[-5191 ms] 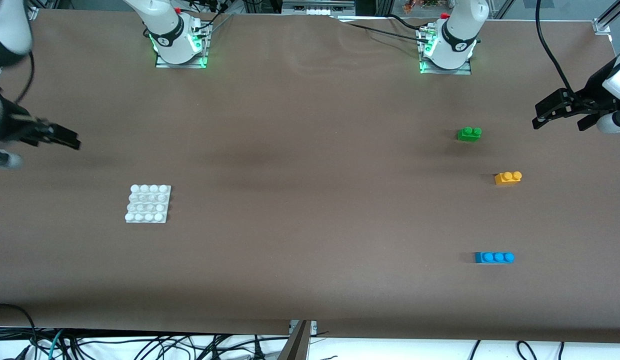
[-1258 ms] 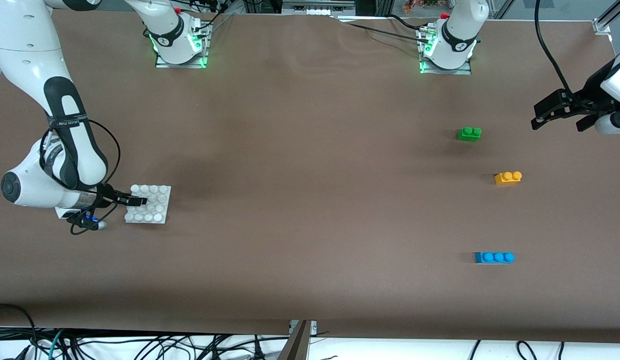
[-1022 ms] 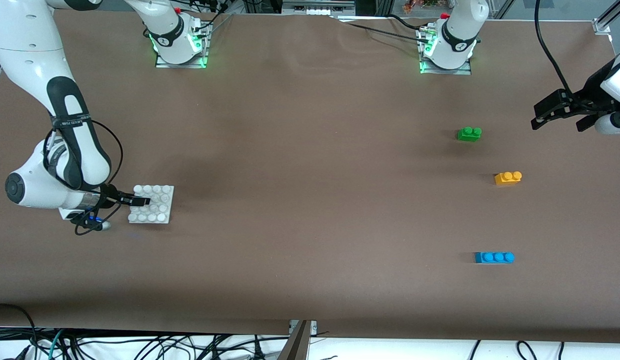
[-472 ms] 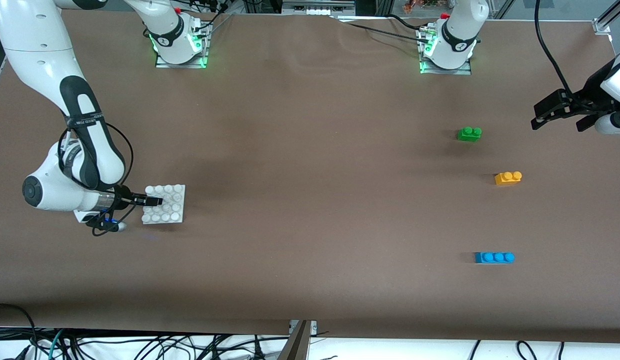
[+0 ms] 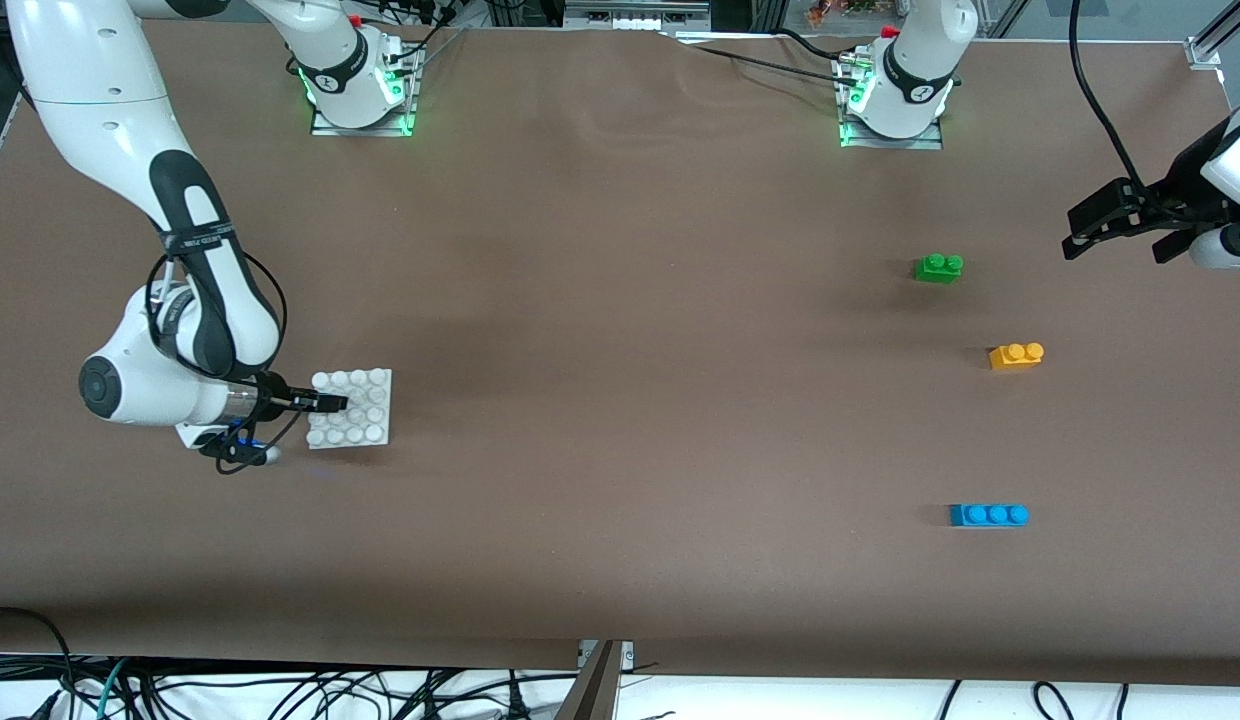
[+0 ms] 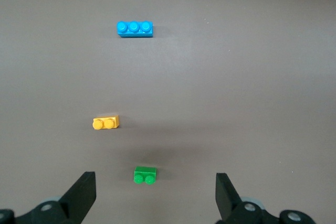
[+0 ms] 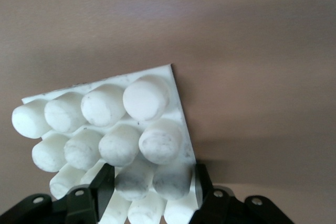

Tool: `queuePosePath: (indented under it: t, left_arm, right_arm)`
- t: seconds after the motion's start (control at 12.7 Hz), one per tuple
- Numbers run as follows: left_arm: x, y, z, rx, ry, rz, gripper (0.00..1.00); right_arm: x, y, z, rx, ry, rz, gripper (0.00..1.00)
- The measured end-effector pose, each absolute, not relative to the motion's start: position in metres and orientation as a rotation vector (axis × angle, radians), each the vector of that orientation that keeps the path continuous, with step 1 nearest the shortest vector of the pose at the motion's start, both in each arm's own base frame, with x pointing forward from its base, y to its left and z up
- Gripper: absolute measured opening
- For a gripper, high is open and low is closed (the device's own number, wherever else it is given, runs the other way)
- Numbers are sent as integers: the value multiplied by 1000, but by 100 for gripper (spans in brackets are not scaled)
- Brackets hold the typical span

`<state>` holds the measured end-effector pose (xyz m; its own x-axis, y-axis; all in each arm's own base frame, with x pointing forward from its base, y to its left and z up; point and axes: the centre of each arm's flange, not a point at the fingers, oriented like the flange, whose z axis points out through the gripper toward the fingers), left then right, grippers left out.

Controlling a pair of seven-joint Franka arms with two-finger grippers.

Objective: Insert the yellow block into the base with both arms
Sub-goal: 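Slide the white plate with the right gripper toward the table middle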

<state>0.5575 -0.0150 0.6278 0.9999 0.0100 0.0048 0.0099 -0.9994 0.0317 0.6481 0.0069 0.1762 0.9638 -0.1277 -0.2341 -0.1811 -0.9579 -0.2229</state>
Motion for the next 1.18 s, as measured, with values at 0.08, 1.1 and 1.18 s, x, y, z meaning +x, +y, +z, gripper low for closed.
queuePosePath:
  t: [0.08,1.1,1.18]
  left_arm:
    - [558,-15,628,3110,16,8,100]
    - [558,-15,628,3110,16,8,100]
    - [558,-15,628,3110,17,8,100]
  right_arm:
    - [648,17,176,-2873,232,322,67]
    - [645,102,180,-2900,253,336,63]
    - [644,110,180,-2902,258,340,63]
